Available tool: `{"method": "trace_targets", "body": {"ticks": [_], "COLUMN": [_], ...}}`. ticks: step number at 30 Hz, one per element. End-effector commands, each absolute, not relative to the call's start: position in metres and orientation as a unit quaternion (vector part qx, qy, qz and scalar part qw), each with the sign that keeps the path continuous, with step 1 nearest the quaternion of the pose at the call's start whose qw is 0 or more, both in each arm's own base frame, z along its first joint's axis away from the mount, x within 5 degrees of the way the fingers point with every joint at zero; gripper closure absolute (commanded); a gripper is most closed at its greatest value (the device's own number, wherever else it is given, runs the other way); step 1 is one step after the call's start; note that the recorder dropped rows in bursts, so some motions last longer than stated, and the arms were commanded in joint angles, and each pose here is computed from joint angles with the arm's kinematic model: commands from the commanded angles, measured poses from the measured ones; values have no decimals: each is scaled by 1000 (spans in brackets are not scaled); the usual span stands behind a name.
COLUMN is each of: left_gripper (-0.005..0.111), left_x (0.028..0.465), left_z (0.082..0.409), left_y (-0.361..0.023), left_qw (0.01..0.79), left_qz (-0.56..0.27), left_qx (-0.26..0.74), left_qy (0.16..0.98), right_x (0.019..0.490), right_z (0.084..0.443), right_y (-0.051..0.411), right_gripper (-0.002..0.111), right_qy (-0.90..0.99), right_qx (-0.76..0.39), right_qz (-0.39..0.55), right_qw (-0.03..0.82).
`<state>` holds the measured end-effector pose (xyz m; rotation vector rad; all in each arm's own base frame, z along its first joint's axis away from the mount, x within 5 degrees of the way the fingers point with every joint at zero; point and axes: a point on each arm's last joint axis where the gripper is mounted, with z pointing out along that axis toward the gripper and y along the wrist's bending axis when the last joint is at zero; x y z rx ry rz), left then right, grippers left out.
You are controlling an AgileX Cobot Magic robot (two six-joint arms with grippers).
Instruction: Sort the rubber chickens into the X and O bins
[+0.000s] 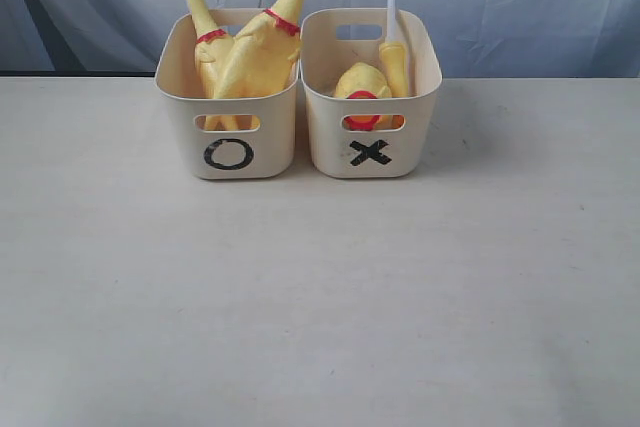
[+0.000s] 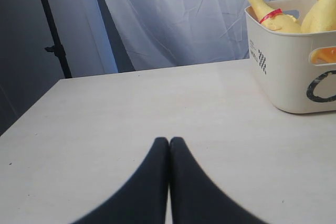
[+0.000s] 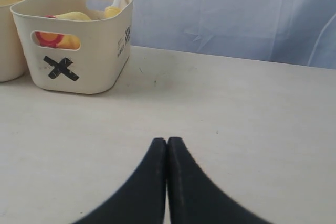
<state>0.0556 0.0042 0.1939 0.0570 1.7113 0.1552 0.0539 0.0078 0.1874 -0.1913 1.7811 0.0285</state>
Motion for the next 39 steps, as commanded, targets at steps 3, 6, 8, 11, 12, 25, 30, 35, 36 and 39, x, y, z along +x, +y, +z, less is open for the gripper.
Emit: {"method": "trace_targets", "body": {"ticks": [3,6,8,11,12,25,30,35,36,39], "left_gripper": [107,107,107,107,107,107,107,107,107,107], "left_x": [55,55,55,55,55,55,55,55,55,55], "left_z": [193,193,193,193,193,193,193,193,193,193], "left_y": [4,4,4,4,4,4,4,4,4,4], "left_qw": [653,653,653,653,653,653,654,654,654,654], "left_qz": [69,69,69,69,69,69,70,70,70,70], "left_qx": [25,25,25,25,25,25,25,25,25,25], "left_qy": [754,754,754,754,754,754,753,753,753,753], "right_x": [54,54,54,54,54,54,54,54,54,54], "right_z": [186,186,186,186,186,186,186,186,186,186], "right_y": [9,9,9,9,9,9,9,9,9,9], "right_gripper": [108,108,108,108,108,108,108,108,108,108], "right_qy": [776,776,776,776,776,776,776,776,776,776], "right_qx": [-68,-65,-65,-65,-65,-65,-65,-65,-65,-65], "right_qz": [29,34,34,34,34,34,34,34,34,34], "right_qw": [626,626,626,626,626,626,626,626,626,626]}}
